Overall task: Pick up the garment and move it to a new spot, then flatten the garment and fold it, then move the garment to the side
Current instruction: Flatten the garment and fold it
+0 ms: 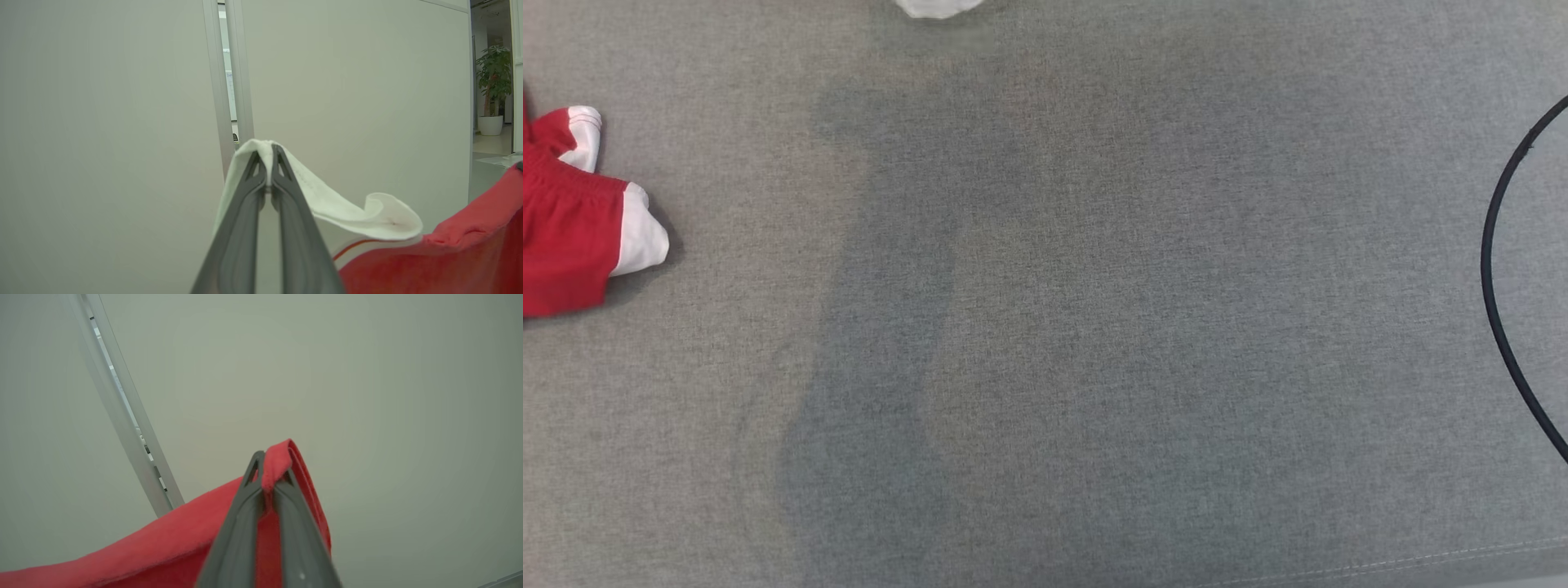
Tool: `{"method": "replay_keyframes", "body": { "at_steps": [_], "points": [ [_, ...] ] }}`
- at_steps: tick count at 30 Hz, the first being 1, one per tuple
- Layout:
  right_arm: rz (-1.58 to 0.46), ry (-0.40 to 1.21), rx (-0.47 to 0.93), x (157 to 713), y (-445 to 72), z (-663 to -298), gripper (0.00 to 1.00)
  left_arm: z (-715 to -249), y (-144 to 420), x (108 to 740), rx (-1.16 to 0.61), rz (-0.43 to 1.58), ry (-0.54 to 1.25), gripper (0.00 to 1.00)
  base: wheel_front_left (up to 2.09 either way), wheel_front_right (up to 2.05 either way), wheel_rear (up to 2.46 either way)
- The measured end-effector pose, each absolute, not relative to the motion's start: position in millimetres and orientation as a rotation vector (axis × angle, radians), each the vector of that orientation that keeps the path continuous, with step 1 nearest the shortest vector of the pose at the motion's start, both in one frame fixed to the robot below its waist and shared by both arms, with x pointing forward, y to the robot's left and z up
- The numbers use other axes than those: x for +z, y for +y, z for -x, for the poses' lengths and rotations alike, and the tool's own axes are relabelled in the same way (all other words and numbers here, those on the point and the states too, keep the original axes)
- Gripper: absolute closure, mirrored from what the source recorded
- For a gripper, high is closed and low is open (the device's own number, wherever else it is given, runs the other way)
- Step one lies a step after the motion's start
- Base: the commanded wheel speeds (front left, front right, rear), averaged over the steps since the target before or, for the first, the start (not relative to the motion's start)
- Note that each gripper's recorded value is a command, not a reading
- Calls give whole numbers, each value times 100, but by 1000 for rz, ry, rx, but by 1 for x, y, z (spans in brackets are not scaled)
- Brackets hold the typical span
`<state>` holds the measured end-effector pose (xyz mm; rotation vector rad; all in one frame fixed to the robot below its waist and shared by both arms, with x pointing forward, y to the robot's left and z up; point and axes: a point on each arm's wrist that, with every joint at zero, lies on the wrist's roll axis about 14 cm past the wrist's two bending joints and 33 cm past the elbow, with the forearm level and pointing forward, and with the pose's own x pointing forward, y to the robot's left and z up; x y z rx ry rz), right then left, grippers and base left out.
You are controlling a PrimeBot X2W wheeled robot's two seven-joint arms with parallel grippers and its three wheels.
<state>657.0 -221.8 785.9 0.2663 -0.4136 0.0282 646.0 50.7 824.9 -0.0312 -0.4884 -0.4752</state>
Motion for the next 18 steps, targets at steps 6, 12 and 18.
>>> {"method": "replay_keyframes", "body": {
  "at_steps": [6, 12, 18],
  "points": [
    [-255, -365, 17, 756, -223, -670, 100, -662, 52, 794, -472, 62, -447, 100, 0, 0, 0],
    [-281, -313, 49, 711, -207, -669, 100, -670, 54, 734, -467, 124, -354, 100, 0, 0, 0],
    [-300, -231, 81, 645, -201, -649, 100, -656, 60, 683, -466, 256, -282, 100, 0, 0, 0]
  ]
}}
